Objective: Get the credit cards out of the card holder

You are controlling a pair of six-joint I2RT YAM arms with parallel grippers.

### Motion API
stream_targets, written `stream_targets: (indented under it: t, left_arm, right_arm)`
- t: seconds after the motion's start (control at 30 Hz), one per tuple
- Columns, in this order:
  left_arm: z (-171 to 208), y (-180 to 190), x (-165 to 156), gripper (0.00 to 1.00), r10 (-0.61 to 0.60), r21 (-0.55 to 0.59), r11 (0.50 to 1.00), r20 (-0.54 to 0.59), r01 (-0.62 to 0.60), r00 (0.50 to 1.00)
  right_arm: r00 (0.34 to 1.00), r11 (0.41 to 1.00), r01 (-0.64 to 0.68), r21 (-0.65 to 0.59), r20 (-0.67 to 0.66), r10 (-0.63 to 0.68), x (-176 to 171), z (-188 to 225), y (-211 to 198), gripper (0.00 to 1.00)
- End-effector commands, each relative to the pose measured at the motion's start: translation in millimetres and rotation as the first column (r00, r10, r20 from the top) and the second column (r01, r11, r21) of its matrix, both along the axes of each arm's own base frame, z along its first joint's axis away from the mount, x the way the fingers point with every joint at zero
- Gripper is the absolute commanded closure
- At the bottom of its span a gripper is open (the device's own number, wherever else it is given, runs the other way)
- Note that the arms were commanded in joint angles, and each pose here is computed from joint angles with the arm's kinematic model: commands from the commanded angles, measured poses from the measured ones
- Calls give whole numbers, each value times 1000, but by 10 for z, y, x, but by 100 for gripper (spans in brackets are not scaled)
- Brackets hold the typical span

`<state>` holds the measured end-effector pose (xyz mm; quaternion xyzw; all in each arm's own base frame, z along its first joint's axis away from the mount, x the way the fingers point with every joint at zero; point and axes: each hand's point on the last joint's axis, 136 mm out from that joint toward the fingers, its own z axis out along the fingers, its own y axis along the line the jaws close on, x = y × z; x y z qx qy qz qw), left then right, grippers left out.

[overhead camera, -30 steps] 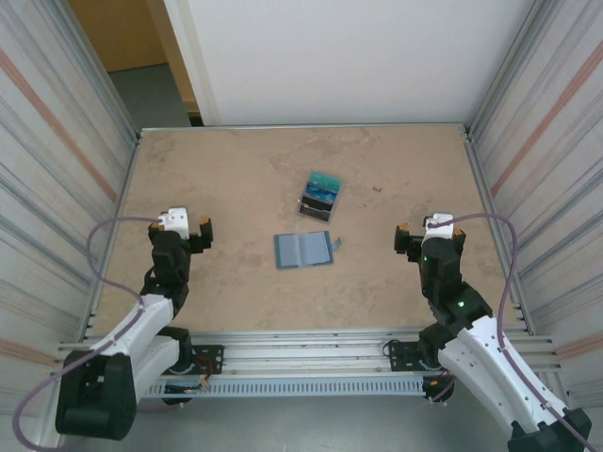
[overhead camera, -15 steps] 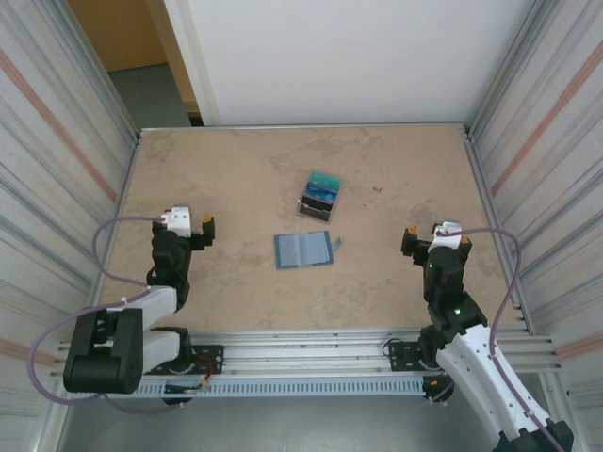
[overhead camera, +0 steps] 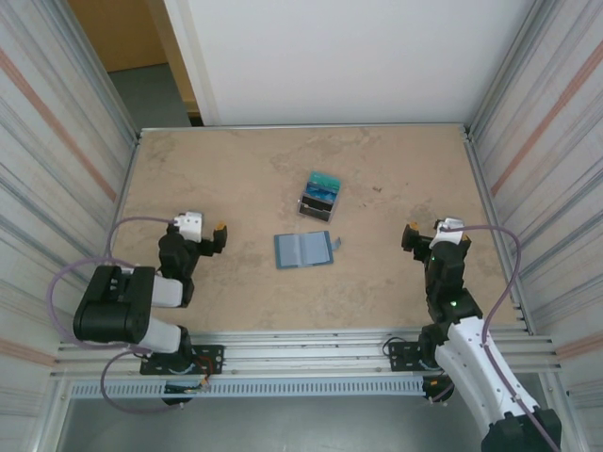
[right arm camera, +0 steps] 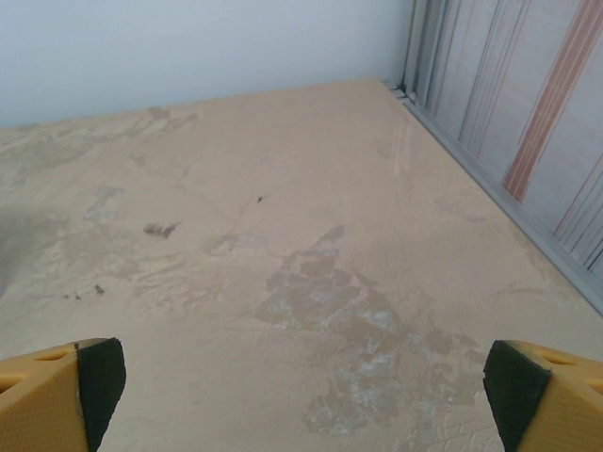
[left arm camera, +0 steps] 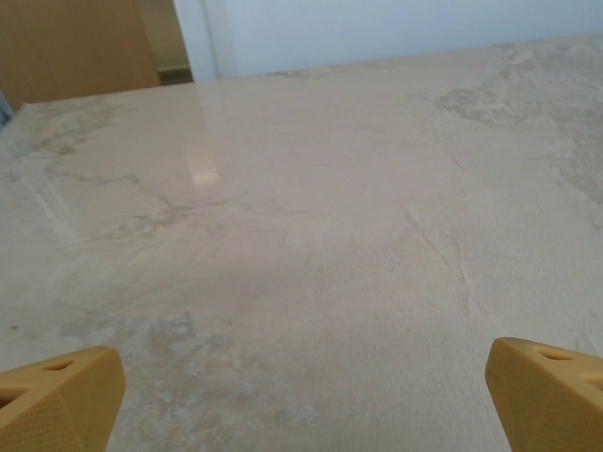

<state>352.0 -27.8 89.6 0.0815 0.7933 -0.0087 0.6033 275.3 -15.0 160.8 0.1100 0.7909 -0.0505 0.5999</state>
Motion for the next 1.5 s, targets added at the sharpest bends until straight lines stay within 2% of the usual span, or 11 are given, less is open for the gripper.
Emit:
stream_targets:
  t: [0.0, 0.07, 0.17, 0.2, 0.33, 0.53, 0.77, 0.93, 1.2, 1.37, 1.47]
  left_arm:
    - [158, -110, 184, 1, -69, 25, 997, 54, 68, 996]
    - [88, -68, 249, 1, -40, 18, 999, -27, 41, 999]
    - [27, 128, 460, 1, 79, 10, 997, -116, -79, 990]
    - [5, 154, 436, 1, 58, -31, 998, -132, -63, 990]
    - [15, 188, 431, 1, 74, -37, 996, -121, -79, 990]
    - [27, 190, 432, 1, 77, -34, 996, -117, -81, 990]
    - [12, 180, 431, 1, 75, -28, 997, -123, -79, 990]
    - [16, 183, 432, 1, 76, -26, 996, -121, -80, 990]
    - [18, 184, 433, 1, 78, -25, 996, -121, -82, 989]
    - [14, 172, 431, 1, 75, -24, 997, -122, -78, 990]
    - [22, 175, 435, 1, 76, -24, 997, -120, -79, 990]
  right_arm:
    - [997, 1000, -3, 20, 76, 2, 52, 78, -12, 1]
    - [995, 1000, -1, 28, 101, -2, 72, 77, -43, 1]
    - [992, 999, 11, 51, 123, -18, 114, 48, -131, 1]
    - [992, 998, 21, 65, 122, -28, 134, 25, -175, 1]
    - [995, 994, 18, 109, 96, -28, 244, -111, -247, 1]
    - [999, 995, -45, 87, 11, 44, 557, -301, -152, 1]
    - [994, 992, -113, 61, 17, 112, 812, -404, -71, 1]
    - [988, 987, -156, 28, 24, 156, 878, -396, -33, 1]
    - [998, 991, -61, 117, 25, 58, 915, -642, -283, 1]
    - [996, 989, -88, 119, -6, 89, 988, -686, -243, 1]
    - [985, 980, -160, 118, -43, 166, 1109, -734, -120, 1]
